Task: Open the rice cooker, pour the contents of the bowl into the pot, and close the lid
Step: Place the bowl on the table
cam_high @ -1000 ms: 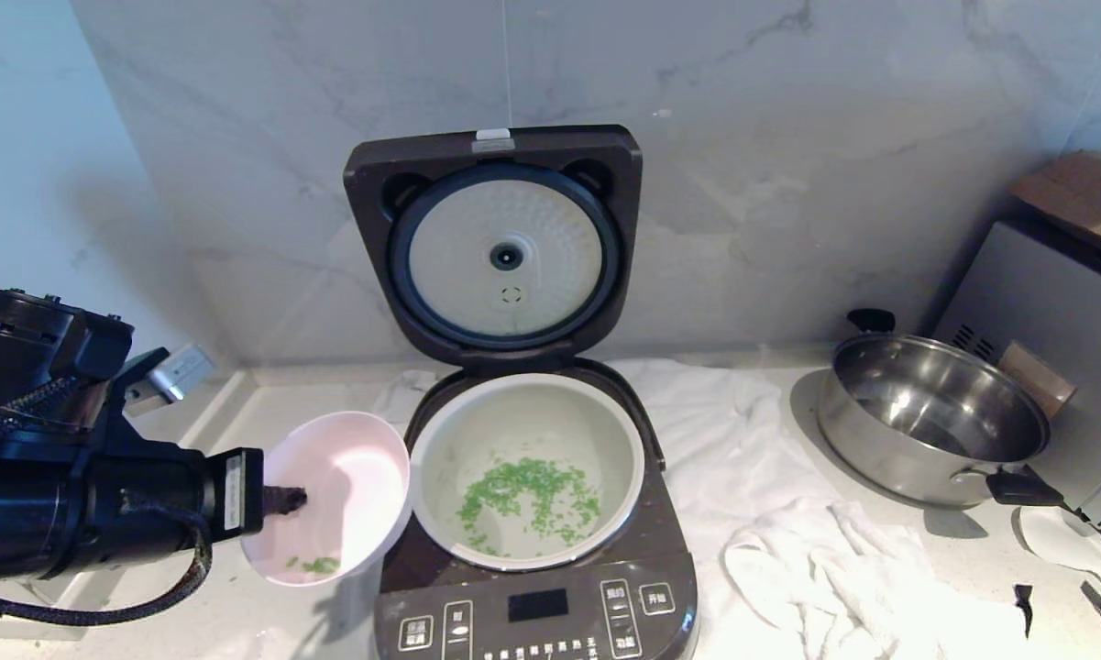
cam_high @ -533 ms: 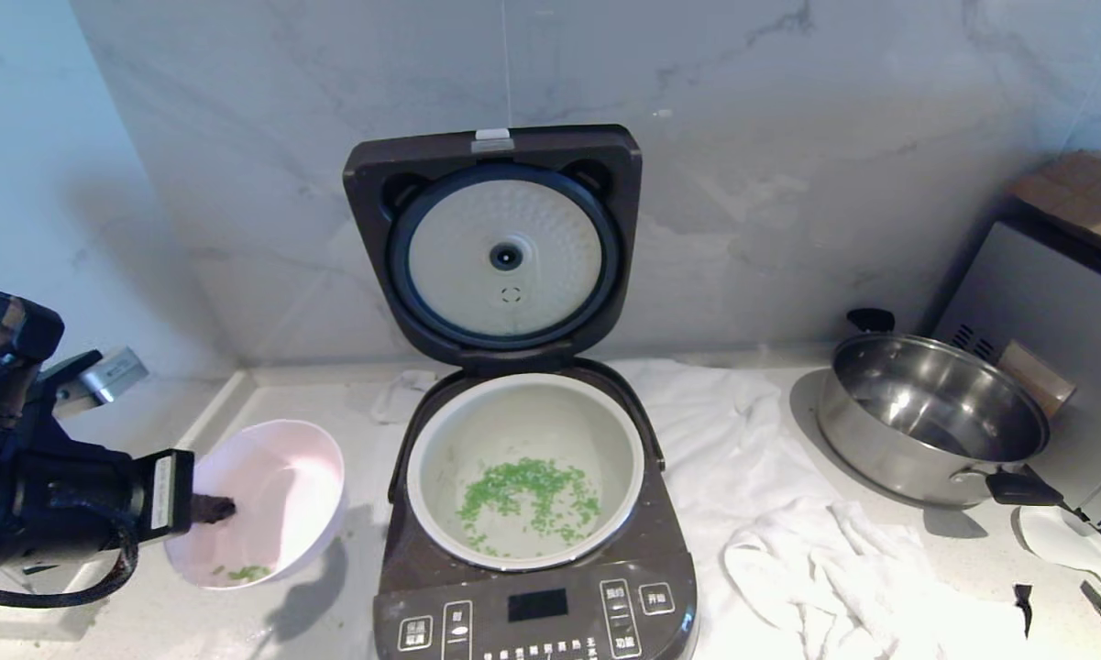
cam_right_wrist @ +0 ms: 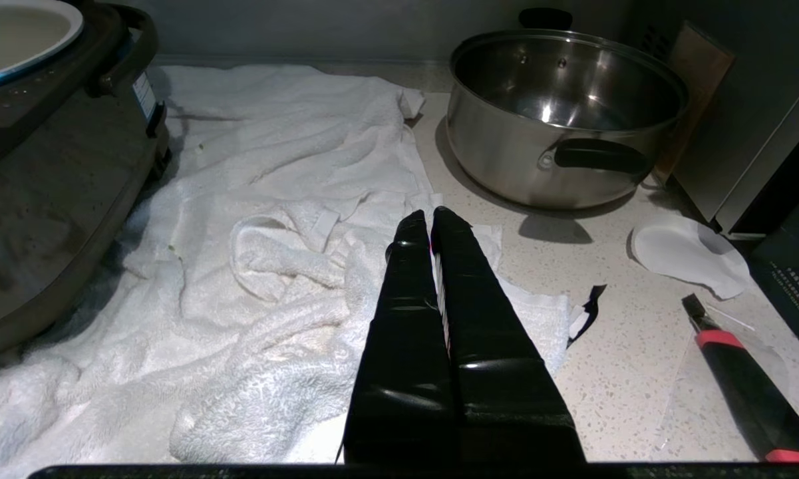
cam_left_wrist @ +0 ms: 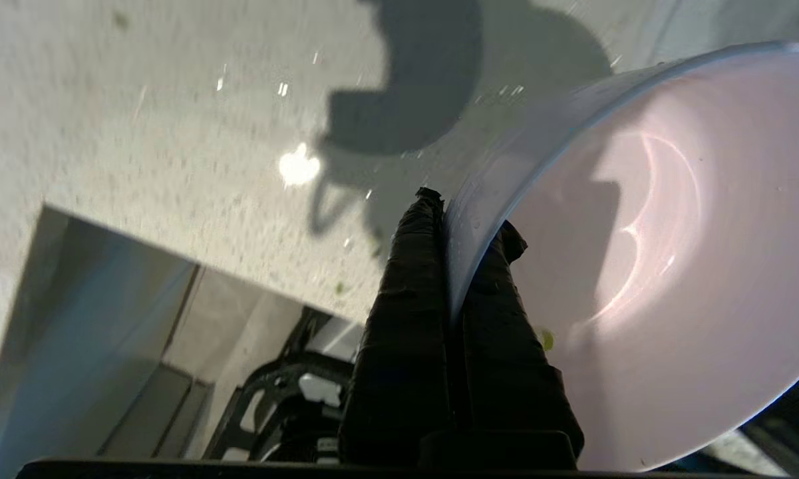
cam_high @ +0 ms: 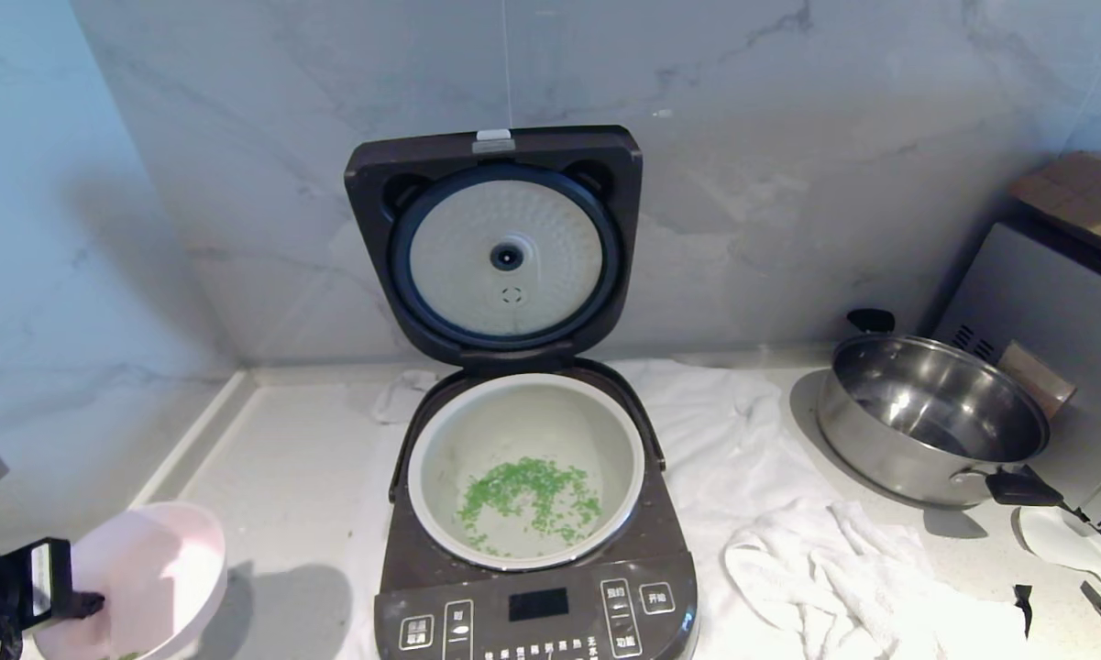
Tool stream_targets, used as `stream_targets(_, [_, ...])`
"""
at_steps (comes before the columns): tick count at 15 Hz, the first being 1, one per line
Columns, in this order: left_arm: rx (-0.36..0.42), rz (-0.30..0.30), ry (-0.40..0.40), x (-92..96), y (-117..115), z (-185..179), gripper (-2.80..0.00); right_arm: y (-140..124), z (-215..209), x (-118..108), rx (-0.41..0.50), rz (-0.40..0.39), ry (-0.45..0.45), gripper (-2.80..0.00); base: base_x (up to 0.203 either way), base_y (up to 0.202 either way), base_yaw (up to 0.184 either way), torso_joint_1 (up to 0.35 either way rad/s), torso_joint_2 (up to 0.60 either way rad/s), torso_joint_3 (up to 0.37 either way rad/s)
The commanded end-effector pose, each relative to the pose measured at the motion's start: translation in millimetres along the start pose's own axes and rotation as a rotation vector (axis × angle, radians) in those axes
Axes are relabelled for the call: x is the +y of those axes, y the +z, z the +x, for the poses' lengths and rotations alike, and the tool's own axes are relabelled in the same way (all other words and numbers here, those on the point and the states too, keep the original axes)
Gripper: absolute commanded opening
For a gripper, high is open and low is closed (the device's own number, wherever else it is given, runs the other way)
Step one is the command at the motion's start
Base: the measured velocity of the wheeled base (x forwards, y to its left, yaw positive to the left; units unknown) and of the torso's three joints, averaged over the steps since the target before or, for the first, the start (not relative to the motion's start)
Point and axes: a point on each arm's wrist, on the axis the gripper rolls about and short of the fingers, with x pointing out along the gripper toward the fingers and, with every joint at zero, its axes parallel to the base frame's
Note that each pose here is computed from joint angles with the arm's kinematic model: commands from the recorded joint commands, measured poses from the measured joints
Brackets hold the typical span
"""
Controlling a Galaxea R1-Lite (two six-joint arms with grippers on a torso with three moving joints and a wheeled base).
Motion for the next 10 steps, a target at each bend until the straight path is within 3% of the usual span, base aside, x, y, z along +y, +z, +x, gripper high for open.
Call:
stream_targets(1, [0.131, -0.039, 0.036, 11.7, -17.6, 22.8, -2.8, 0.0, 0.1, 0.0, 0.001, -0.001, 0.001, -2.8, 0.0, 0.0, 0.0, 0.0, 0.0, 0.0])
stream_targets(2, [0.17, -0.055, 0.047, 16.4, -19.1, 35.3, -2.8, 0.0, 0.1, 0.0, 0.001, -0.001, 0.001, -2.8, 0.0, 0.0, 0.0, 0.0, 0.0, 0.0])
stream_targets(5, [0.183, -0.146, 0.093, 38.3, -28.0, 55.2, -2.8, 0.0, 0.1, 0.0, 0.001, -0.001, 0.001, -2.8, 0.0, 0.0, 0.0, 0.0, 0.0, 0.0])
stream_targets(7, [0.211, -0.166, 0.109, 49.4, -32.8, 63.9, -2.8, 0.0, 0.1, 0.0, 0.001, -0.001, 0.001, -2.8, 0.0, 0.0, 0.0, 0.0, 0.0, 0.0])
stream_targets(10, [0.146, -0.23, 0.138, 70.9, -22.1, 82.2, -2.8, 0.0, 0.1, 0.0, 0.001, -0.001, 0.001, -2.8, 0.0, 0.0, 0.0, 0.0, 0.0, 0.0])
